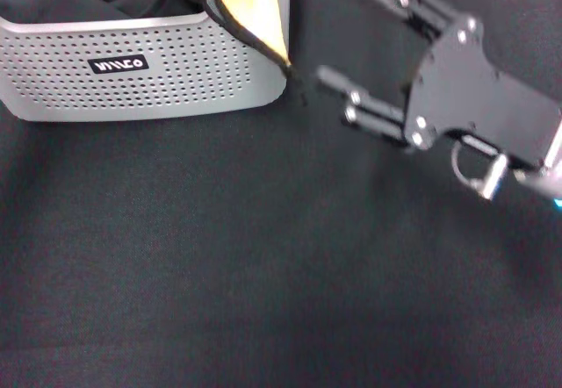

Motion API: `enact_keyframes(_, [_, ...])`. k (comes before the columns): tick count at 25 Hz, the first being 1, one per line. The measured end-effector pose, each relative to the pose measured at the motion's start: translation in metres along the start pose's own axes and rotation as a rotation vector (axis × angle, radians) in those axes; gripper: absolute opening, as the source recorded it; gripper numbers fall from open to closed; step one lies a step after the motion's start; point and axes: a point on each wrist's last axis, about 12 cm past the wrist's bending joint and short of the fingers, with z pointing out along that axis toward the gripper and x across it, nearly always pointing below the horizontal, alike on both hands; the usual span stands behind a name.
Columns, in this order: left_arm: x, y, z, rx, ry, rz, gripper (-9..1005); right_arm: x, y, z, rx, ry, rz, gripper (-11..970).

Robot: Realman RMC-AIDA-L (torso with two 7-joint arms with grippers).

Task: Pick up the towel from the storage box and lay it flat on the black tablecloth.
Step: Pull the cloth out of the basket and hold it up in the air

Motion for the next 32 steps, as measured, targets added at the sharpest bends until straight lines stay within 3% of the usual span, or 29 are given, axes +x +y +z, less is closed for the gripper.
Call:
enact_keyframes(3, [0.003,-0.005,0.001,0.023,0.008,0.0,8,-0.007,-0.006,0.016,0.002,-0.061,0.015,727])
enact_keyframes(8, [0.012,-0.02,0.007,0.084,0.033,0.008,8,-0.01,-0.019,0.027,0.034,-0.099,0.152,541])
enact_keyframes(17, [0.018,-0.041,0.02,0.146,0.037,0.012,7,-0.001,-0.034,0.049,0.006,-0.049,0.368,489])
enact_keyframes(27, [0.012,-0.041,0.026,0.145,0.011,0.02,8,0.006,-0.018,0.048,-0.046,-0.005,0.45,441])
enact_keyframes(32, [0.012,-0.041,0.027,0.146,0.011,0.019,8,0.006,-0.019,0.045,-0.023,-0.005,0.454,400])
